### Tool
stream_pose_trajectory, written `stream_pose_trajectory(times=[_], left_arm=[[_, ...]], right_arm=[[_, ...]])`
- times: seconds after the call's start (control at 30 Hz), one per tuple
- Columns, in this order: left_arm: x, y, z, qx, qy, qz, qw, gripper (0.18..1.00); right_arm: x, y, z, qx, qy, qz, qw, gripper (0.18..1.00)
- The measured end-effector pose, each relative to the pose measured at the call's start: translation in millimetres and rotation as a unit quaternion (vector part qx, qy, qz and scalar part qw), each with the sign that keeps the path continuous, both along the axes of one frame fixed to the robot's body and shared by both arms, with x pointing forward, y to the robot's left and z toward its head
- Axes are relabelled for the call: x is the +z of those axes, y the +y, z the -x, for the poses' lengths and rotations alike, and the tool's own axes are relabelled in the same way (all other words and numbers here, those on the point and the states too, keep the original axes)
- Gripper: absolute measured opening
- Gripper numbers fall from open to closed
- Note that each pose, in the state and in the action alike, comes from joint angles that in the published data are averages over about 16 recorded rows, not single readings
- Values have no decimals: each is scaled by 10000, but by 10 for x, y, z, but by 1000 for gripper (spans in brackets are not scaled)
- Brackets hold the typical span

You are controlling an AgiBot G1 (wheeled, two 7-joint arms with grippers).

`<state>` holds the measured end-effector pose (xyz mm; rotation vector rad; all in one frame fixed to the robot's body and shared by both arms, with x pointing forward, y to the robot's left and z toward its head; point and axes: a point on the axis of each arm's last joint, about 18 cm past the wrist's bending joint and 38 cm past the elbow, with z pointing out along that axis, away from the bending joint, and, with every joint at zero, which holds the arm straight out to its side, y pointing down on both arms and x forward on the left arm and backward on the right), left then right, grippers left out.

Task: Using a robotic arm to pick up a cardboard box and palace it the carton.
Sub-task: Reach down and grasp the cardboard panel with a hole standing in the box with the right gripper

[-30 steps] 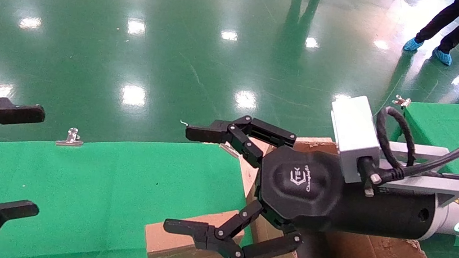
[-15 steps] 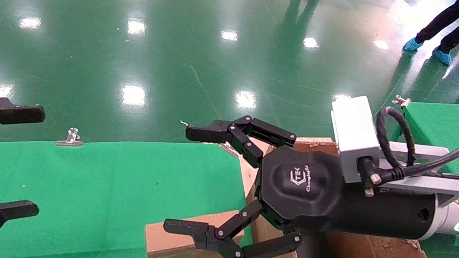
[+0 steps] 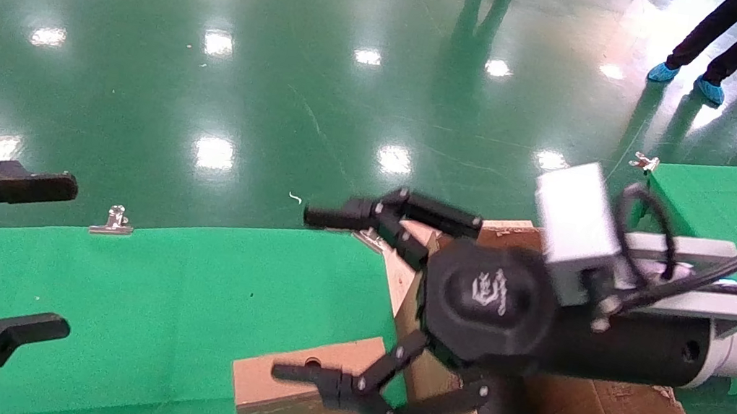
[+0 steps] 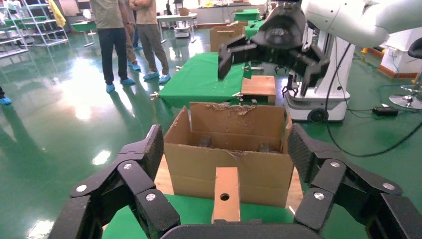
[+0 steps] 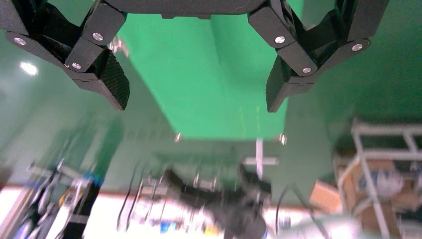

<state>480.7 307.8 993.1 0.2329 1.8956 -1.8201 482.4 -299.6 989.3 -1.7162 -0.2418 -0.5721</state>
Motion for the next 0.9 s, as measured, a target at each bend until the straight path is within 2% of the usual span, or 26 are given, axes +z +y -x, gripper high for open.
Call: stream_pose_trajectory(times=[0.17,0.37,0.63,0.9], left_arm=[[0,0,0,0,0,0,10000,893],[0,0,0,0,0,0,10000,794],[0,0,0,0,0,0,10000,609],[0,0,0,0,0,0,10000,425]], right_arm=[[-48,44,-134,-165,46,587,9981,1001],[-145,127,-384,-365,160,1344,9901,1001],[-321,249,-742,-499,285,2179,9743,1001],[-445,348,-1021,-519,260,2956,9535,1001]])
